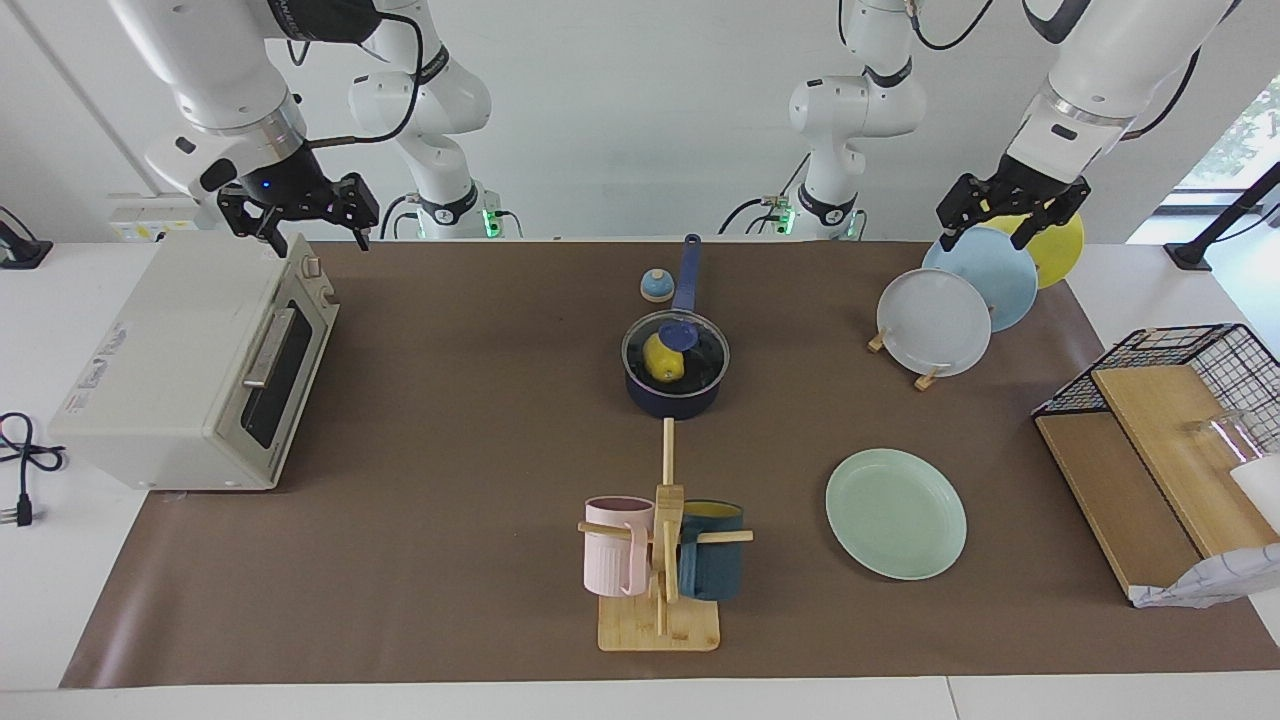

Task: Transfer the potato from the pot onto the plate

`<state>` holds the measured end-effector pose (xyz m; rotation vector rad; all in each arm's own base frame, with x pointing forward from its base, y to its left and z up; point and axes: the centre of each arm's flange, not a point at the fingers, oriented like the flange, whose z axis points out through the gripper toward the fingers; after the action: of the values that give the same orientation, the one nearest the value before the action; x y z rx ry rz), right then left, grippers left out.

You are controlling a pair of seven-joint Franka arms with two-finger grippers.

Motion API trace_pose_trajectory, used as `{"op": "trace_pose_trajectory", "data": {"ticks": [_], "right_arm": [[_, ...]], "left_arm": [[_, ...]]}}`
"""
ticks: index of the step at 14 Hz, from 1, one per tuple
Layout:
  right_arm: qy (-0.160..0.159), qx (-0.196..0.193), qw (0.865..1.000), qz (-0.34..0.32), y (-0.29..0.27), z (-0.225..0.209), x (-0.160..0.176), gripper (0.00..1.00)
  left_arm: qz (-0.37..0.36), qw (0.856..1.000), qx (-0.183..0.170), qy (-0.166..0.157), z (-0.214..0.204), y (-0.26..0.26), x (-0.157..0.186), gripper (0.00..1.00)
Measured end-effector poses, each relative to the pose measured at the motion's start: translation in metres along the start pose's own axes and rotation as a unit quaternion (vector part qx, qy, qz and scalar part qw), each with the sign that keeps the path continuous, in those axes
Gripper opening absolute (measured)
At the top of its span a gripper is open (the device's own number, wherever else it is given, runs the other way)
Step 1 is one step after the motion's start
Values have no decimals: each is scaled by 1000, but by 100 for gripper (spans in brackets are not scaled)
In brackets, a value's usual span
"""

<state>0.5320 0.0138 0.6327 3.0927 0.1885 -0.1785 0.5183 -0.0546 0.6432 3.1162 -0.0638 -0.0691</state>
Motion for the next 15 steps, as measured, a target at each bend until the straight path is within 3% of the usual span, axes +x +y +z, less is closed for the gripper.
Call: {"op": "trace_pose_trajectory", "data": {"ticks": [15], "right_arm": [[1, 1, 1000, 2, 4, 0, 0, 100]], "left_arm": [[4, 1000, 0, 0, 0, 4, 0, 100]]}}
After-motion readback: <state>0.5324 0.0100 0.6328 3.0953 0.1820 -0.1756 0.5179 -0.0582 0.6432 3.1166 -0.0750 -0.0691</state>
